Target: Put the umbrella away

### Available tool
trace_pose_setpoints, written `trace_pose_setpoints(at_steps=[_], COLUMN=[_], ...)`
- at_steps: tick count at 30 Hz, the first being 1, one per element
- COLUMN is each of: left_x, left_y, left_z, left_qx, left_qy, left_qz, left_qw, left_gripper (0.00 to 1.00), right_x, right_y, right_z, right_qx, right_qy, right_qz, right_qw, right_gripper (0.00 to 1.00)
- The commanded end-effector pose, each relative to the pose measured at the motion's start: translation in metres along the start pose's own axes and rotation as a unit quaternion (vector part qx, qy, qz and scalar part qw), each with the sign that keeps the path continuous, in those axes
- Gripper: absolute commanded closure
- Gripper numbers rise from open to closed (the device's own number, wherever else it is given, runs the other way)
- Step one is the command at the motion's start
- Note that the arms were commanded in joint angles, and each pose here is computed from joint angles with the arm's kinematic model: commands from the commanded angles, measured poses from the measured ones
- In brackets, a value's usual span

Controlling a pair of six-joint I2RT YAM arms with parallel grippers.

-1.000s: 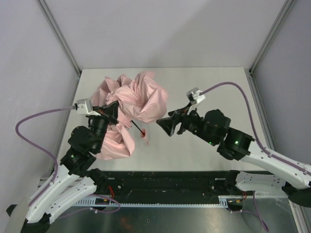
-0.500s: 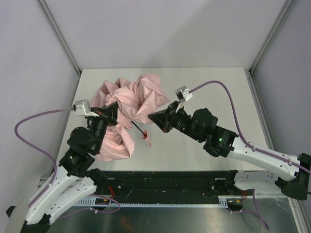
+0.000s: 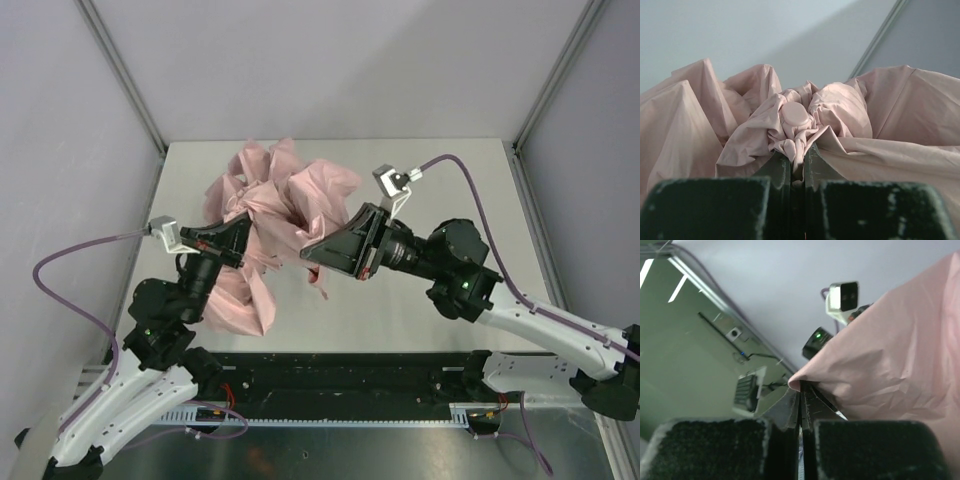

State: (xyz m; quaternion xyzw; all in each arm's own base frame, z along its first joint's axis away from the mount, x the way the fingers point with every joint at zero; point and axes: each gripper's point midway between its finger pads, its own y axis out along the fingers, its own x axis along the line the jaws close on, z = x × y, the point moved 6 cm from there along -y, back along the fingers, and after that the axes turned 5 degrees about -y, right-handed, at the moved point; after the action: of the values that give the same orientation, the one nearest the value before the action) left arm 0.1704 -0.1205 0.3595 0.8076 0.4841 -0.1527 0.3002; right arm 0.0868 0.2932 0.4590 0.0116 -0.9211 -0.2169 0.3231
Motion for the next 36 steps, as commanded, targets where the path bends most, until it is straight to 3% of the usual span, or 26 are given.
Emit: trace_pose_setpoints(at_steps=[1,8,11,14,17,21,25,30,33,36], left_x=[0.005,-0.009,-0.014,-0.016,-0.019,-0.024,-0.032,-0.043,-0.048,-0.053], left_y=[0.004,0.006,0.007,0.002,-0.004,-0.011,-0.015,-0.019,-0.022,-0.023], left_z=[-0.011,-0.009,-0.007,-0.009,-0.011,-0.01,-0.011,-0.008,-0.007,-0.006], left_qx=[-0.039,-0.029,-0.024,-0.027,-0.034,-0.035,-0.035,-0.024,-0.016,-0.01], left_qy=[0.017,-0.026,-0.028,-0.002,0.035,0.073,0.09,0.103,0.105,0.094], left_qz=[-0.012,0.026,0.048,0.071,0.103,0.144,0.184,0.234,0.258,0.275], left_qw=[0.999,0.999,0.998,0.997,0.994,0.986,0.978,0.967,0.96,0.957], left_gripper=[1.0,1.0,1.0,1.0,1.0,1.0,1.0,1.0,1.0,1.0], right_x=[0.056,-0.014,-0.036,-0.032,-0.016,0.009,0.012,0.011,0.016,0.008], right_y=[0.002,0.051,0.055,0.028,-0.019,-0.086,-0.122,-0.127,-0.111,-0.082], right_z=[0.003,0.079,0.097,0.098,0.091,0.076,0.055,0.009,-0.003,0.0], right_qx=[0.024,0.083,0.145,0.209,0.271,0.318,0.288,0.158,0.118,0.117], right_qy=[0.018,-0.027,-0.057,-0.111,-0.167,-0.199,-0.228,-0.275,-0.3,-0.314], right_qz=[-0.143,-0.01,0.036,0.05,0.05,0.055,0.127,0.22,0.198,0.177], right_qw=[0.989,0.996,0.987,0.97,0.947,0.925,0.921,0.923,0.925,0.926], right_gripper=[1.0,0.98,0.68,0.41,0.3,0.25,0.25,0.25,0.24,0.25])
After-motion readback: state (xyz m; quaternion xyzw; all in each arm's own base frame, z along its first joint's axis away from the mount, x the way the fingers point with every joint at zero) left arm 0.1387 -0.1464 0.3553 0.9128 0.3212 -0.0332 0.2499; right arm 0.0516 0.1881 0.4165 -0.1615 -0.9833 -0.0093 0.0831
